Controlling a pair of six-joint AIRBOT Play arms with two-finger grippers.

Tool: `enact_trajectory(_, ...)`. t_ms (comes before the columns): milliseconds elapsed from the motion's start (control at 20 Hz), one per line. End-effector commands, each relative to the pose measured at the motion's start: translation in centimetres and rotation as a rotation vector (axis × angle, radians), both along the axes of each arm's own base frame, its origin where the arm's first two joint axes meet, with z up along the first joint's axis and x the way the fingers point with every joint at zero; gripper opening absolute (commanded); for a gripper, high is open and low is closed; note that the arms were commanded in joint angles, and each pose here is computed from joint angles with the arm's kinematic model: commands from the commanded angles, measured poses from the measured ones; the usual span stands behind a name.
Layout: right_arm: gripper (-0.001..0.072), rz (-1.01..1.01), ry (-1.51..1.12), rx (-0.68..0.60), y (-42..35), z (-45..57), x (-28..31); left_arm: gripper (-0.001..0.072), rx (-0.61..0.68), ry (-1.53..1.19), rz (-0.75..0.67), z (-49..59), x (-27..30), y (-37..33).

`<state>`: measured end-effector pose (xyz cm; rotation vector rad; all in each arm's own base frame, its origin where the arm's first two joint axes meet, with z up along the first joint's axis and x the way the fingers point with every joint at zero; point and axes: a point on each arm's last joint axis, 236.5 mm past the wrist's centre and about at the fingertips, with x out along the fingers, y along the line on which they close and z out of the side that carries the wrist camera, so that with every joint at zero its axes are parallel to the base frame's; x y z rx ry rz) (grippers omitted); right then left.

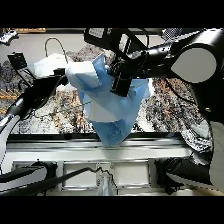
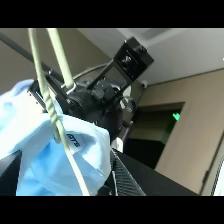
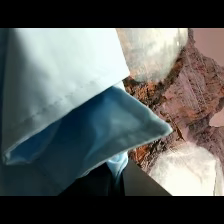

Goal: Fold the clothes and pants, and hang the long-sleeved shirts on hangers.

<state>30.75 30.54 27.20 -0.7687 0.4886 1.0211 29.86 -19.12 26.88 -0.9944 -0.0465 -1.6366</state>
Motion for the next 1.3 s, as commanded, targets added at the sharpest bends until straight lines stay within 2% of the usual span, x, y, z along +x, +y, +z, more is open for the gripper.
enact_trajectory(0,0.0021,0.022,0.018,0.016,0.4,0.1,-0.7,0.0675,-0.017,0.013,0.024,0.3,0.6,1.1)
enact_trajectory(150,0.0021,0.029,0.029,0.018,0.5,0.0,-1.0,0.0681,-0.046,0.021,0.059,0.8,1.4,1.8)
enact_trajectory(200,0.0021,0.031,0.034,0.014,0.5,-0.1,-1.1,0.0683,-0.065,0.034,0.094,1.1,2.2,2.3)
enact_trajectory(250,0.0021,0.037,0.045,0.013,0.5,-0.2,-1.4,0.0720,-0.087,0.051,0.138,1.4,3.2,2.9)
enact_trajectory(400,0.0021,0.054,0.075,0.010,0.6,-0.5,-2.1,0.0720,-0.157,0.103,0.276,2.3,6.3,5.9)
enact_trajectory(650,0.0021,0.039,0.059,0.000,0.3,-0.5,-1.6,0.0711,-0.172,0.098,0.335,2.7,6.7,9.8)
enact_trajectory(750,0.0021,0.026,0.049,-0.012,0.0,-0.6,-1.3,0.0597,-0.155,0.087,0.402,2.7,7.0,12.0)
enact_trajectory(800,0.0021,0.019,0.046,-0.014,-0.1,-0.6,-1.1,0.0526,-0.107,0.093,0.439,2.3,7.3,13.0)
enact_trajectory(900,0.0021,-0.007,0.039,-0.014,-0.4,-0.5,-0.6,0.0302,0.069,0.177,0.518,-0.3,8.4,14.3)
enact_trajectory(950,0.0021,-0.022,0.032,-0.002,-0.4,-0.3,-0.3,0.0218,0.156,0.291,0.569,-2.2,9.5,15.5)
enact_trajectory(1100,0.0021,-0.031,0.001,0.021,-0.1,0.3,0.3,0.0082,0.405,0.756,0.732,-10.1,11.0,18.9)
enact_trajectory(1200,0.0021,-0.035,-0.018,0.039,0.2,0.8,0.7,0.0087,0.571,0.922,0.811,-14.2,8.8,19.3)
enact_trajectory(1250,0.0021,-0.037,-0.026,0.048,0.3,1.0,0.9,0.0089,0.628,0.938,0.801,-15.2,7.5,18.4)
